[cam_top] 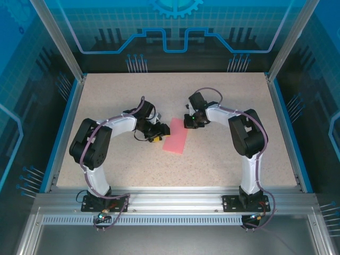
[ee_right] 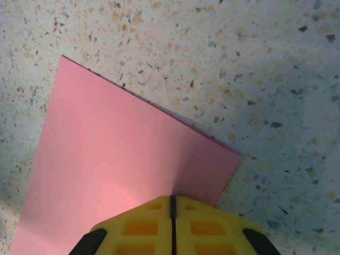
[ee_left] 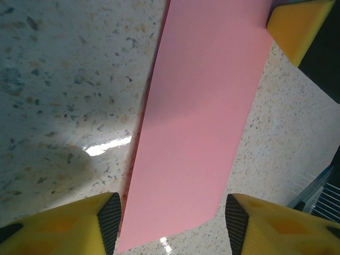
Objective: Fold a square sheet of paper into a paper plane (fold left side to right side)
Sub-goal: Third fold the triangle at the center of the table.
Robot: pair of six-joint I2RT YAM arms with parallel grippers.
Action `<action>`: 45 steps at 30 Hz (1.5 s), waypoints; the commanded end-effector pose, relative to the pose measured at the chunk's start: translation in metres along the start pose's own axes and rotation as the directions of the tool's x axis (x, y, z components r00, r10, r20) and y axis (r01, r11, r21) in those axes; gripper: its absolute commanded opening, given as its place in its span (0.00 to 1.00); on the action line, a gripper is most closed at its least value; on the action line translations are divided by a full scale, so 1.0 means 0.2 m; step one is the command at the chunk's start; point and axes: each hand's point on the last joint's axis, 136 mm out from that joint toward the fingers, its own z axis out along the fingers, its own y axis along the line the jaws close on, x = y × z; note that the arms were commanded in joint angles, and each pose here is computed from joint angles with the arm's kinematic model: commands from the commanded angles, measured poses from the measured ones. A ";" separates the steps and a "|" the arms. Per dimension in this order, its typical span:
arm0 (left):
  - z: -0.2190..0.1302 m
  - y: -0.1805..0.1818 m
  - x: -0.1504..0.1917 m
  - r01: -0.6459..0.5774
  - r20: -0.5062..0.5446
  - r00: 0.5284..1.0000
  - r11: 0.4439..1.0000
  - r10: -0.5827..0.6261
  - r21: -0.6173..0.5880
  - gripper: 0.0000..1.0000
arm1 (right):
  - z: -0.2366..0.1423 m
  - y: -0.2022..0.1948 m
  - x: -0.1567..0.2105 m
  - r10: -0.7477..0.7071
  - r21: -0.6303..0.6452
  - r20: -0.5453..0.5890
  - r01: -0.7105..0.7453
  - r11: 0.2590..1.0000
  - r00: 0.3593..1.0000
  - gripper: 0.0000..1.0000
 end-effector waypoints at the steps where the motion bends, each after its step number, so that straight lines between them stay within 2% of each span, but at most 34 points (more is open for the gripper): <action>1: 0.03 -0.05 -0.01 0.002 -0.031 1.000 0.999 0.000 0.043 0.57 | 0.05 -0.01 0.06 -0.035 0.014 -0.054 0.035 0.999 0.998 0.08; 14: 0.12 -0.05 0.02 -0.003 -0.081 0.997 0.999 0.005 0.032 0.53 | 0.06 0.00 0.07 -0.048 -0.005 -0.056 0.048 0.999 0.997 0.08; 22: 0.10 -0.06 0.02 -0.007 -0.068 0.998 1.000 0.009 0.029 0.36 | 0.06 0.00 0.08 -0.052 -0.004 -0.056 0.052 0.999 0.997 0.08; 30: 0.08 -0.08 0.04 0.012 -0.078 0.997 0.999 -0.009 0.041 0.11 | 0.04 0.02 0.05 -0.063 -0.013 -0.036 0.062 0.998 0.997 0.09; 35: 0.09 -0.08 0.07 0.024 -0.091 0.996 0.999 -0.021 0.033 0.05 | 0.00 0.04 0.03 -0.079 -0.024 -0.009 0.079 0.997 0.997 0.10; 38: 0.09 -0.09 0.07 0.028 -0.090 0.996 0.999 -0.025 0.031 0.04 | -0.08 0.08 -0.02 -0.105 -0.045 0.055 0.108 0.993 0.993 0.15; 42: 0.09 -0.11 0.06 0.030 -0.088 0.996 0.999 -0.026 0.040 0.04 | -0.24 0.14 -0.07 -0.160 -0.069 0.169 0.174 0.982 0.973 0.36; 45: 0.09 -0.13 0.06 0.025 -0.083 0.996 0.999 -0.022 0.047 0.04 | -0.34 0.17 -0.05 -0.197 -0.084 0.219 0.219 0.972 0.956 0.46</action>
